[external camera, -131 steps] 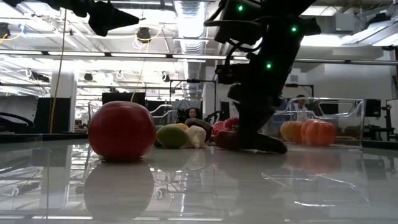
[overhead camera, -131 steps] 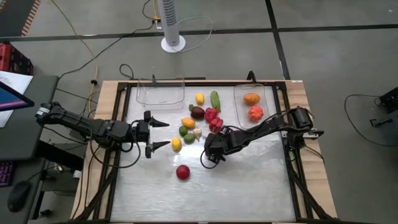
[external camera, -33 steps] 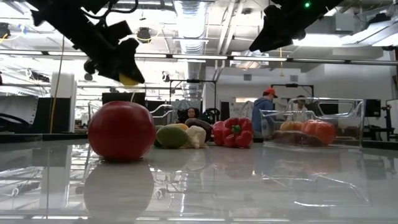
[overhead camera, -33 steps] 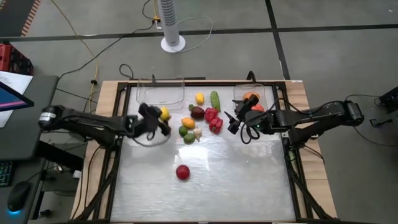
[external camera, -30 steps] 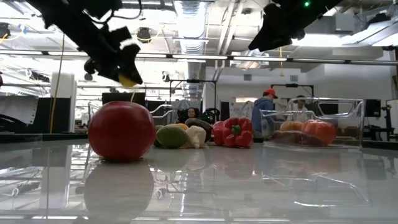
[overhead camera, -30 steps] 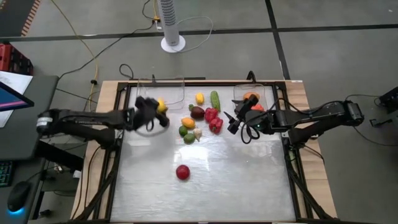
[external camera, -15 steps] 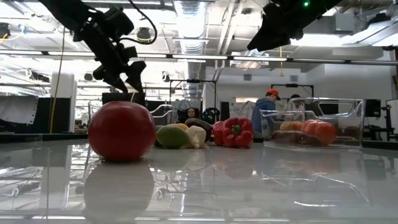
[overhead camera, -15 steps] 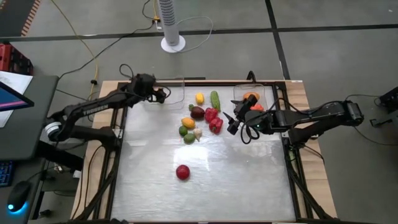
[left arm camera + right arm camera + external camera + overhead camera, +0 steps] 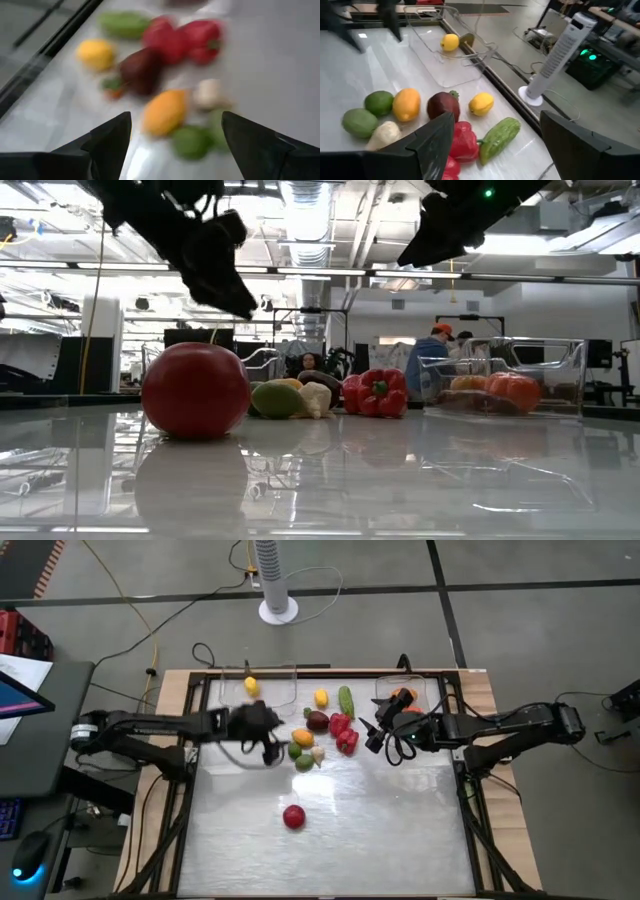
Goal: Sort produce into baskets
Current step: Put the bottom green lime into the left transparent bin
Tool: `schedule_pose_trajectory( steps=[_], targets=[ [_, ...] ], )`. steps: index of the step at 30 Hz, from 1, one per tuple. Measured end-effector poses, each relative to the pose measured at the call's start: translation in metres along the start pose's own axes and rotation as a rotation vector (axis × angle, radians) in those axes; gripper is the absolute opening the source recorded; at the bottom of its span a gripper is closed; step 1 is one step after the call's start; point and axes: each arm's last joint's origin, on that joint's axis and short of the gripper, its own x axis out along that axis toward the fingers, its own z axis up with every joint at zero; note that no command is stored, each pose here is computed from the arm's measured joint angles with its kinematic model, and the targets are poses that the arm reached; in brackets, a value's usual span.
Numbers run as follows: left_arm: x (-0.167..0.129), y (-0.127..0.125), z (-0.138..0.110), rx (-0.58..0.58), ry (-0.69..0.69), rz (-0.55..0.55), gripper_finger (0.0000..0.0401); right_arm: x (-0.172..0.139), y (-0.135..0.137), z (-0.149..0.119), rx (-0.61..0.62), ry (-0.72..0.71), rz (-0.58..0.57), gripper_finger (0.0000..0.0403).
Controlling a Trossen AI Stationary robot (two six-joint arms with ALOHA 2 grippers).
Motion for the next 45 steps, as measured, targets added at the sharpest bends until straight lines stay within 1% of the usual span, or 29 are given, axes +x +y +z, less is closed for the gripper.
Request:
schedule_pose_trajectory(
  steps=[2,5,8,11,17,21,26,28,30,36,39,41,43,45],
  targets=[
    [-0.002,-0.019,-0.002,0.020,-0.040,-0.017,0.0290,0.001,-0.001,0.000,0.011,0.002,0.000,0.0319],
    [-0.001,-0.038,-0.002,0.024,-0.075,-0.055,0.0284,0.001,-0.001,0.000,0.024,0.002,0.017,0.0319],
    [0.010,-0.050,-0.009,0.033,-0.043,-0.064,0.0279,0.001,-0.001,0.001,0.027,-0.001,0.022,0.0319],
    [0.033,-0.058,-0.016,0.045,-0.017,-0.068,0.0278,0.001,-0.001,0.001,0.030,-0.005,0.025,0.0319],
    [0.077,-0.071,-0.024,0.127,0.016,-0.066,0.0278,0.001,-0.001,0.001,0.027,-0.001,0.025,0.0319],
    [0.102,-0.075,-0.035,0.171,0.129,-0.041,0.0278,0.001,-0.001,0.000,0.020,0.007,0.025,0.0319],
    [0.117,-0.077,-0.047,0.170,0.224,-0.005,0.0276,0.001,-0.001,-0.001,0.012,0.017,0.024,0.0319],
    [0.117,-0.076,-0.046,0.177,0.223,0.022,0.0265,0.001,-0.001,-0.001,0.013,0.017,0.023,0.0319],
    [0.117,-0.077,-0.046,0.177,0.222,0.025,0.0245,0.001,-0.001,-0.001,0.015,0.016,0.023,0.0319],
    [0.106,-0.076,-0.039,0.183,0.207,0.044,0.0154,0.001,-0.001,-0.001,0.018,0.015,0.021,0.0319],
    [0.093,-0.073,-0.033,0.184,0.208,0.047,0.0153,0.001,-0.001,-0.001,0.017,0.016,0.021,0.0319],
    [0.077,-0.070,-0.020,0.179,0.159,0.075,0.0153,0.001,-0.001,-0.001,0.016,0.018,0.020,0.0319],
    [0.056,-0.063,-0.005,0.185,0.080,0.145,0.0153,0.001,-0.001,-0.001,0.016,0.018,0.019,0.0319],
    [0.034,-0.052,0.008,0.203,0.011,0.285,0.0152,0.001,-0.001,-0.001,0.016,0.017,0.020,0.0319]
  ],
)
